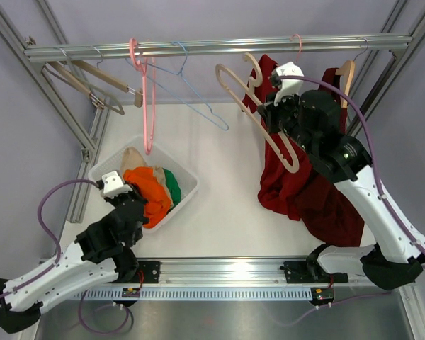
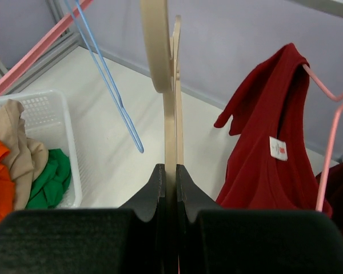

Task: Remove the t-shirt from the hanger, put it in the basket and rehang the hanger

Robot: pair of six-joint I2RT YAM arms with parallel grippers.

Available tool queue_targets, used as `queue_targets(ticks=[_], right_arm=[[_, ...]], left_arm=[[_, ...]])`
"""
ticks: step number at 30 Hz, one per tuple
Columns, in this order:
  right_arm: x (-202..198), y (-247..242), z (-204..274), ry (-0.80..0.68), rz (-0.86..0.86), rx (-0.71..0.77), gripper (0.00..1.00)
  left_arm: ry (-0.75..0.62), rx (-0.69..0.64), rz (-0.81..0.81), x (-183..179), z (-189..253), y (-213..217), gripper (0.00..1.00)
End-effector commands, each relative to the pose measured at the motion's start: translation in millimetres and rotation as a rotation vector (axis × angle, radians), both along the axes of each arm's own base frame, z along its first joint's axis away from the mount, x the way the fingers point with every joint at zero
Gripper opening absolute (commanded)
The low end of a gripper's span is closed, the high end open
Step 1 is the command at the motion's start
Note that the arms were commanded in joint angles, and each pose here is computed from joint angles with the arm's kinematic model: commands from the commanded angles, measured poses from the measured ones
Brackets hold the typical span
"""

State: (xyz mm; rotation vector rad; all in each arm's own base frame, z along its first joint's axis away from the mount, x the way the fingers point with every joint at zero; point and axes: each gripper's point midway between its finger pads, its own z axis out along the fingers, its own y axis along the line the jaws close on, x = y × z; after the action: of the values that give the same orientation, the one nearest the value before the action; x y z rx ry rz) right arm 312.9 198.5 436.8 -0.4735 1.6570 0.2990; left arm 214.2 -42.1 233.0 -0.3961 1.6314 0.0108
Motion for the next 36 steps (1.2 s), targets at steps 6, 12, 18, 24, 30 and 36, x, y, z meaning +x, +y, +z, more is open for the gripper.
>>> queue_targets(ticks=[6,12,18,24,30,36], right_arm=[[27,46,60,-0.125,0.142,0.059,0.0],[67,74,51,-0.086,0.115,0.097,0.0],[102,101,46,-0.057,0.102,0.152,0.0],[128,123,21,0.015,0.089,0.173,0.0],[139,121,-2,0.036,0.031,0.187,0.0],[137,121,-13,0.038,0.046,0.163,0.0]], left_arm=[[0.008,-0.169,0.053,44,-22,-2,0.0],[0.016,-0.217,0.051,57,-16,-2,0.2],[0.089,-0.251,0.063,64,-39,-3,0.57],[0.053,-0.322,0.088,48,-25,11,0.94],[-0.059,-0.358,-0.009,18,21,18,0.99],[-0.054,-0.298,-0.178,-1,66,4,0.99]])
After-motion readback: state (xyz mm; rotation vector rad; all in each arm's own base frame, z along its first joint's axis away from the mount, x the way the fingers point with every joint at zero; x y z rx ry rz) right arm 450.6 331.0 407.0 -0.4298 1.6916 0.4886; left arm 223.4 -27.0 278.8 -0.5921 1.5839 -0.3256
